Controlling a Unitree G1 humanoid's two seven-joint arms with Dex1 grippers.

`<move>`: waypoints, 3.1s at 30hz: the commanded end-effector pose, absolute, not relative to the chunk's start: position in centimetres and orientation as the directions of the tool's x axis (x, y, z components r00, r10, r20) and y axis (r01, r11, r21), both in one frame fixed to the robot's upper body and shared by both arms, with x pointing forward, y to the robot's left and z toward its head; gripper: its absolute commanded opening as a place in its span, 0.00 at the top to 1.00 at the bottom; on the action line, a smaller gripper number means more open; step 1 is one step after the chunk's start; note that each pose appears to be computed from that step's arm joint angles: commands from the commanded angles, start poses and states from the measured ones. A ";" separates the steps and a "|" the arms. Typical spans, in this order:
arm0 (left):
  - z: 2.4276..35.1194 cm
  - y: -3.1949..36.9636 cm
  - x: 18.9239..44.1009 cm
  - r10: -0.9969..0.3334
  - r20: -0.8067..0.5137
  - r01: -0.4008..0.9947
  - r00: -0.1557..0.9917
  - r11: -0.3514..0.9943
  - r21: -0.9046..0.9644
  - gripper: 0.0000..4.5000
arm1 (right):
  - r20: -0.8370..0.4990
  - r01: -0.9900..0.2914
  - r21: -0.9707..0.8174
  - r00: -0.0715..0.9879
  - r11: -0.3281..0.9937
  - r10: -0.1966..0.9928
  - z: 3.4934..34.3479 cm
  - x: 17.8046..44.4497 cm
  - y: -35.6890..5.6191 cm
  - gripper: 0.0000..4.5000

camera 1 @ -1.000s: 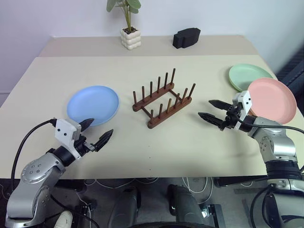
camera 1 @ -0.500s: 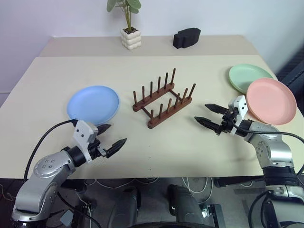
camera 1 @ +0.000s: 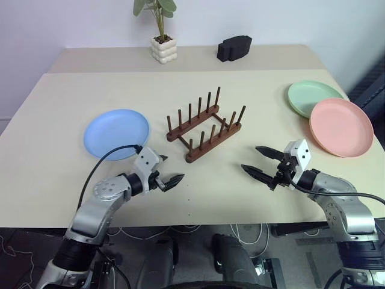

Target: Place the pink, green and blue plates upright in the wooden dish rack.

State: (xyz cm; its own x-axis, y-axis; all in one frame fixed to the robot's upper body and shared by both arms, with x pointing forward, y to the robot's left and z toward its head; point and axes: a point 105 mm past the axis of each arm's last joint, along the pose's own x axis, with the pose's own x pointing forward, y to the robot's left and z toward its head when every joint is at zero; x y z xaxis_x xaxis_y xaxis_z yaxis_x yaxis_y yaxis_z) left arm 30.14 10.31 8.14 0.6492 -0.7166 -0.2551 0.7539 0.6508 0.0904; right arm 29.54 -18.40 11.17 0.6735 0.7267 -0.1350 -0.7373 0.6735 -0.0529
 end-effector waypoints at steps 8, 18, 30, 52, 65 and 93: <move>7.8 7.8 32.8 -0.694 -0.227 0.729 0.683 0.665 0.160 0.00 | -0.077 -0.755 -0.092 0.655 0.649 0.751 12.8 30.1 -16.9 0.05; 8.1 5.6 32.6 -0.797 -0.189 0.819 0.573 0.555 0.144 0.84 | -0.098 -0.714 -0.101 0.700 0.693 0.707 12.8 28.5 -17.9 0.00; 9.6 4.8 32.3 -0.938 -0.263 0.965 0.227 0.180 0.191 0.84 | -0.251 -0.684 -0.092 0.719 0.723 0.648 10.7 24.9 -20.3 0.00; 9.7 7.6 33.4 -0.918 -0.275 0.953 0.285 0.240 0.185 0.18 | -0.295 -0.678 -0.112 0.721 0.727 0.627 9.7 25.0 -21.1 0.12; 8.4 4.8 29.4 -0.916 -0.323 0.968 0.237 0.195 0.158 1.00 | -0.403 -0.651 -0.202 0.736 0.731 0.544 7.5 26.7 -22.5 0.99; 7.8 5.6 35.0 -0.788 -0.259 0.826 0.558 0.498 0.263 1.00 | -0.294 -0.531 -0.399 0.846 0.748 0.444 8.3 32.4 -21.9 0.99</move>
State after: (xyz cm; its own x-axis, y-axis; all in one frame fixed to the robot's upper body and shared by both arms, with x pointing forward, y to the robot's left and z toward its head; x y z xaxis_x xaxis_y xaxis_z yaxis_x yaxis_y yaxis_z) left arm 34.58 4.94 7.83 0.5326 -0.8086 -0.2499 0.8421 0.4770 0.2515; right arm 32.14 -21.89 7.95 0.8386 0.4507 -0.3059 -0.5418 0.7481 -0.3832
